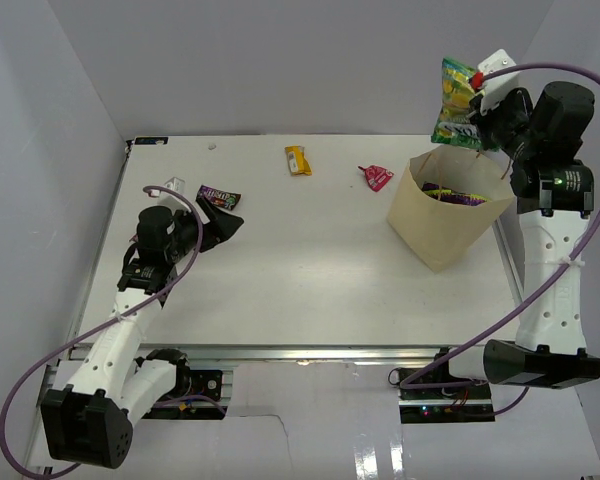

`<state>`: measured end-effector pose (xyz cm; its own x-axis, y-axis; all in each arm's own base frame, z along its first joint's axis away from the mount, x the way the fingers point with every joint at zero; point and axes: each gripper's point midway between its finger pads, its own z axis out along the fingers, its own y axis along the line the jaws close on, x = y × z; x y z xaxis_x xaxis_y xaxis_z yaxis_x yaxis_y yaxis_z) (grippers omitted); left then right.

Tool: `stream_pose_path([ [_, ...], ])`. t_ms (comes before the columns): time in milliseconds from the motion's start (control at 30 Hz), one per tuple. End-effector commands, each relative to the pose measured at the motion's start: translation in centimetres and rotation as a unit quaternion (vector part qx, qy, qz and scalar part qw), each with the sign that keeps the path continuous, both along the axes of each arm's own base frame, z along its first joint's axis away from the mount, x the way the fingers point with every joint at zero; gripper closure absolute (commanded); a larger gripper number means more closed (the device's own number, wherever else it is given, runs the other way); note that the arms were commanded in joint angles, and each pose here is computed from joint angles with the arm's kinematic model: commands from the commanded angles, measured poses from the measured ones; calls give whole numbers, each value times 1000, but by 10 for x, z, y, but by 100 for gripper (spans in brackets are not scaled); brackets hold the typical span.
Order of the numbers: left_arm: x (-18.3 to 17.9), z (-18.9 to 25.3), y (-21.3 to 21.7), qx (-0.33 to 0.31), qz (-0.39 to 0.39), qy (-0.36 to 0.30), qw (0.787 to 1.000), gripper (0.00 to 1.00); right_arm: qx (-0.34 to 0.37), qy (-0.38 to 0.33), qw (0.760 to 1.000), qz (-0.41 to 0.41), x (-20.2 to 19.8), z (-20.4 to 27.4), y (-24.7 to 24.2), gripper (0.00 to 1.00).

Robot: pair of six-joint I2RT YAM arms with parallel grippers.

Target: Place the snacks into the paper bag

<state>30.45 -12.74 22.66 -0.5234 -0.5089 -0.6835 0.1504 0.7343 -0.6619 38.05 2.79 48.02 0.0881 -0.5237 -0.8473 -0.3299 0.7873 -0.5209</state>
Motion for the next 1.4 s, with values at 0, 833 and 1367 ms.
stream_pose_path([
  [0,4,10,-7,-4,-25,-33,999,13,-55,10,996,-74,-9,-16,-35,92],
  [833,-18,2,-2,10,-29,-26,999,12,-113,228,966,53,-11,-165,-15,41],
  [1367,1,-55,67,46,205,159,965,5,36,61,976,206,-47,-23,61,2],
])
